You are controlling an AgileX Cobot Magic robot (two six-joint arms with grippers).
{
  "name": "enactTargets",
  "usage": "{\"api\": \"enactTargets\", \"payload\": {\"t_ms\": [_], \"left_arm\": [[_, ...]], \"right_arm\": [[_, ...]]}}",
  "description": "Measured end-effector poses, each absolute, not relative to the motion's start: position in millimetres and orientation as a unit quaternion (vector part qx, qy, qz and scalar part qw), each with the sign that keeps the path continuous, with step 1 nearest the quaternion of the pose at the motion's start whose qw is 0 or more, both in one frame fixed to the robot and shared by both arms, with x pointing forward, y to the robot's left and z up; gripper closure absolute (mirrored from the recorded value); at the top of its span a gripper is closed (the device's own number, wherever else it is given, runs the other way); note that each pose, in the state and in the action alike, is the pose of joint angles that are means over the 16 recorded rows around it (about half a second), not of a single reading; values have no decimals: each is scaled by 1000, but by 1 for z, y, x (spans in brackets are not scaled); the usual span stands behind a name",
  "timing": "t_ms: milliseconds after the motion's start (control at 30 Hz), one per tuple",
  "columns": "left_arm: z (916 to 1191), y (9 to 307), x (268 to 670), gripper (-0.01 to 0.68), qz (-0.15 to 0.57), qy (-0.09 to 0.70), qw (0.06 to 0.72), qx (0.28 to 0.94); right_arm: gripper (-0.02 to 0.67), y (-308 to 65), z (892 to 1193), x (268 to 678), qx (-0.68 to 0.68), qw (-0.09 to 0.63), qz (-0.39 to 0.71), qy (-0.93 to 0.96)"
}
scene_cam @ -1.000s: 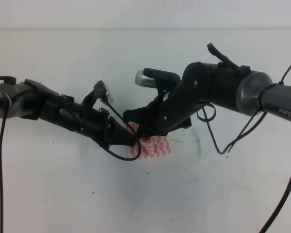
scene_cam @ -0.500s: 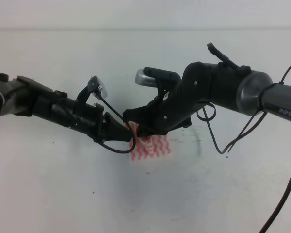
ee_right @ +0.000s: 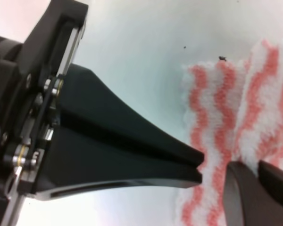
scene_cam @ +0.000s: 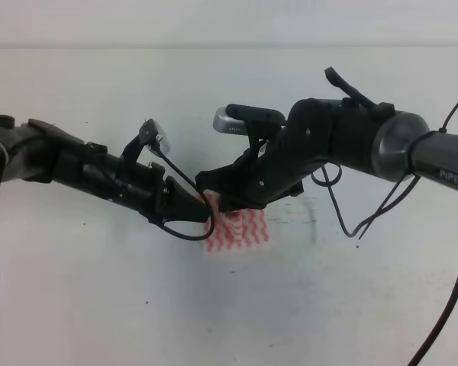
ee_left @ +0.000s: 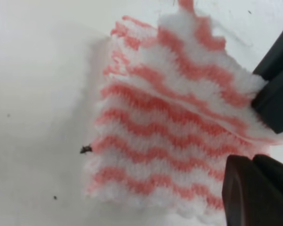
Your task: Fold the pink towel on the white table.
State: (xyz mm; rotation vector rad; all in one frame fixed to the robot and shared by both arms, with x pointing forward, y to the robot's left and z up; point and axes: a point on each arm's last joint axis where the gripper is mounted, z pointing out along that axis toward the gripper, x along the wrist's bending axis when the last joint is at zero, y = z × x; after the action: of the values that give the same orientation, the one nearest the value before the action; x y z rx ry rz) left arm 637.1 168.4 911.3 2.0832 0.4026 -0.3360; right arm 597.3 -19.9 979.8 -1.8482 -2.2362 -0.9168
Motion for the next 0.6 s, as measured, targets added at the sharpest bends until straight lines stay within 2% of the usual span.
{"api": "enactTargets", "payload": {"t_ms": [600], "left_arm": [[910,169,637,678,-137,166,475,853]], "right_arm": [[664,-19,970,598,-610,54,-287,-737]]}}
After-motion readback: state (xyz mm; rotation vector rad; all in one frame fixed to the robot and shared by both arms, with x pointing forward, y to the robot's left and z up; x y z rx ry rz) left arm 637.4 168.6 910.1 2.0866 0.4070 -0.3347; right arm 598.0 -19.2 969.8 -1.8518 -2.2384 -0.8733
